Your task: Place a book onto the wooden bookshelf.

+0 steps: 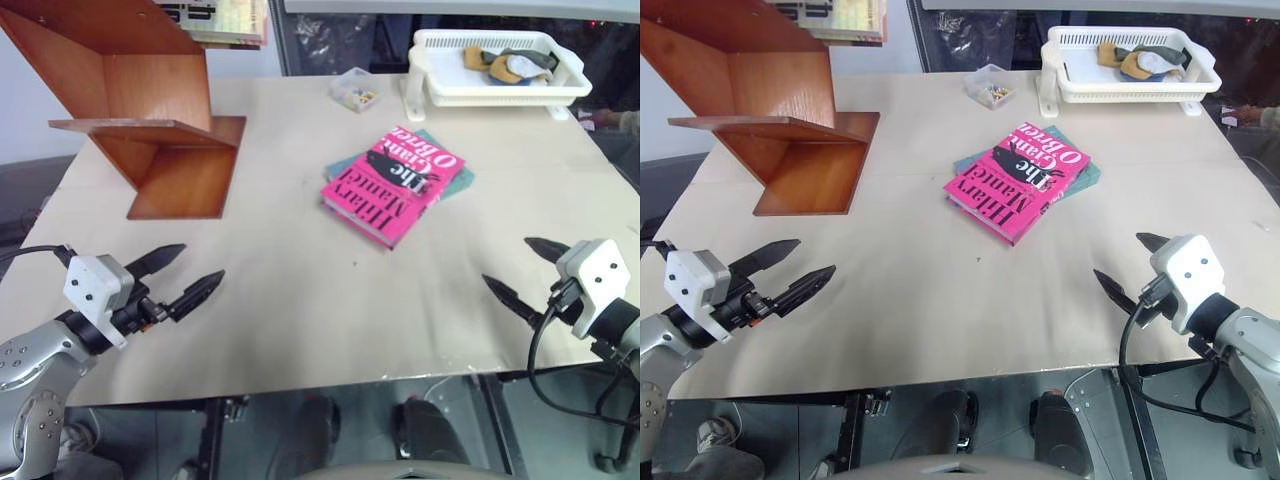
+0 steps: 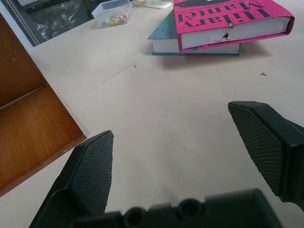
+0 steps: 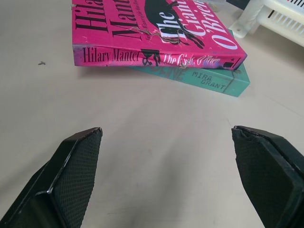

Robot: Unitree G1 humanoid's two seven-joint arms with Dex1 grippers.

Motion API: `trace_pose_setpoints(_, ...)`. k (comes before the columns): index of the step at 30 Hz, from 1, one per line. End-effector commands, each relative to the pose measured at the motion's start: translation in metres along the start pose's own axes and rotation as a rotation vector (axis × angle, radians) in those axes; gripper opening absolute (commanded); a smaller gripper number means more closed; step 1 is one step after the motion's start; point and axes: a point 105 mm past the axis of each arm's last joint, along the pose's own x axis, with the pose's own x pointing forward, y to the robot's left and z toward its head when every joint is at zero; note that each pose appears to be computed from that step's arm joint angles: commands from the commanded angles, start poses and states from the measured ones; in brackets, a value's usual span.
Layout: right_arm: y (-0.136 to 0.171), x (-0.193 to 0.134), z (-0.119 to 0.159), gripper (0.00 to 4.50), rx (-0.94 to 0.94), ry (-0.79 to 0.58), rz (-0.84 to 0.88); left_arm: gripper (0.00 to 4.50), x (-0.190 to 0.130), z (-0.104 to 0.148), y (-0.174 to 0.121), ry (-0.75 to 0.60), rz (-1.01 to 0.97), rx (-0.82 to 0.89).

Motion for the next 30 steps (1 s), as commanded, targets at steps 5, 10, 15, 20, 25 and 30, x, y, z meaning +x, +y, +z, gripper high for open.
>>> trace_pose_setpoints(5,-0.007,0.013,0.006,3.28,0.012,-0.049,0.000,4.50,0.013,0.024,-0.015,-0.080,-0.060,0.019)
trace_pose_setpoints(10,-0.007,0.017,0.006,0.75,0.014,-0.053,-0.001,4.50,0.016,0.027,-0.017,-0.082,-0.075,0.020)
trace_pose_setpoints(15,-0.011,0.025,0.004,0.01,0.019,-0.050,-0.027,4.50,0.020,0.029,-0.019,-0.092,-0.094,0.016)
trace_pose_setpoints(20,-0.017,0.043,-0.003,0.01,-0.007,-0.034,-0.028,4.50,0.026,0.032,-0.024,-0.102,-0.125,0.022)
trace_pose_setpoints(25,-0.047,0.076,-0.012,0.01,-0.104,0.011,-0.122,4.50,0.035,0.037,-0.032,-0.121,-0.162,0.031)
trace_pose_setpoints(30,-0.088,0.121,-0.019,0.01,-0.071,0.064,-0.196,4.50,0.045,0.041,-0.045,-0.139,-0.213,0.046)
